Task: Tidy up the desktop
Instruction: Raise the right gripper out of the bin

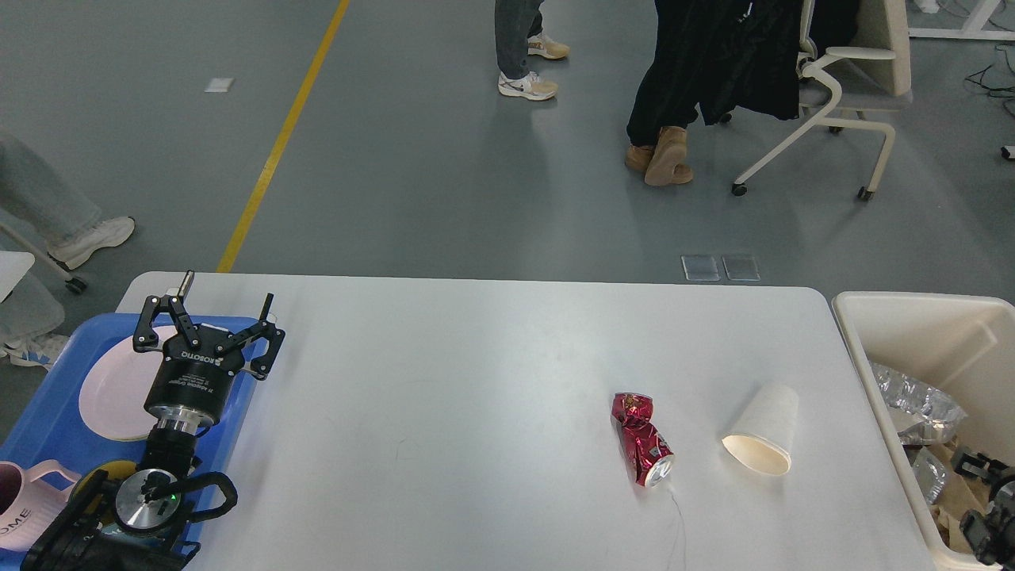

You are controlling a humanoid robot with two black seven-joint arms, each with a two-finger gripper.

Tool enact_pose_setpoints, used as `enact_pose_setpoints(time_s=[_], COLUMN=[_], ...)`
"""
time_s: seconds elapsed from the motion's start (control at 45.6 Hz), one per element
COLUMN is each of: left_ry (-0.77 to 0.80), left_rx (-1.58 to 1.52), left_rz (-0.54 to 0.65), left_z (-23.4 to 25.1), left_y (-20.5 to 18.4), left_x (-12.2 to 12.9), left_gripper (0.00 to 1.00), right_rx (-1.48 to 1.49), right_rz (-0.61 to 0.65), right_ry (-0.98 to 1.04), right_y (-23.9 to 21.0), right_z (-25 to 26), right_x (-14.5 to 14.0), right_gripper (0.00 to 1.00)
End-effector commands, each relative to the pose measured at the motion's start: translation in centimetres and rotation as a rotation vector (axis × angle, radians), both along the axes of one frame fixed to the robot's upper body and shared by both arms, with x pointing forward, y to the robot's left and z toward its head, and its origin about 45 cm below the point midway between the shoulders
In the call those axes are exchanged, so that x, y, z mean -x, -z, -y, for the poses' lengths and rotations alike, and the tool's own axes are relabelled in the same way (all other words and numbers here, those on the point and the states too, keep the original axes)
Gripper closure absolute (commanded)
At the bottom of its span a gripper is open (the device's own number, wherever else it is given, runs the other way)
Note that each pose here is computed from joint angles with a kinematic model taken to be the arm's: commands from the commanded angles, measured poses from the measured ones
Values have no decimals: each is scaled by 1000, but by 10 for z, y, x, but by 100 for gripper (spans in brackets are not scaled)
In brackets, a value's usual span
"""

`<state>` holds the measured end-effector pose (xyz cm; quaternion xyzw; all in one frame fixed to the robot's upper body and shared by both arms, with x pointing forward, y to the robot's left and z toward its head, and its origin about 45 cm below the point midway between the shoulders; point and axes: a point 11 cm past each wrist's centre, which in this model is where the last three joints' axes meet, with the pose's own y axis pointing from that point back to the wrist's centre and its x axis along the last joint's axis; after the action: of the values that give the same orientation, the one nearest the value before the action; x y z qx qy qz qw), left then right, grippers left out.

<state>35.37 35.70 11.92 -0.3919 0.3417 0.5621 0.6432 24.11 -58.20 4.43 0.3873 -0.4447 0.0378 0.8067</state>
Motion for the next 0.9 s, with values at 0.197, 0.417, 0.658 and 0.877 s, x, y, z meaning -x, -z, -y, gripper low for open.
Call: enact_pose_setpoints(time_s=[0.197, 0.417, 0.658, 0.877], left_ry=[1, 1, -1, 0], left_rx=[0, 0, 0, 0], left_rz=[0, 0, 0, 1], left_z=[0, 0, 0, 0], left_y=[0, 0, 0, 0], left_x=[0, 0, 0, 0], left_gripper=[4, 4, 4, 4], right_rx=[-215, -185, -191, -260], right_rz=[-49, -219, -552, -722], right_ry=[95, -97, -252, -424], right_y=[-65, -144, -236, -313], right_z=[2, -53, -144, -238], right_x=[-33, -68, -114, -123], right_gripper=[0, 0, 0, 0])
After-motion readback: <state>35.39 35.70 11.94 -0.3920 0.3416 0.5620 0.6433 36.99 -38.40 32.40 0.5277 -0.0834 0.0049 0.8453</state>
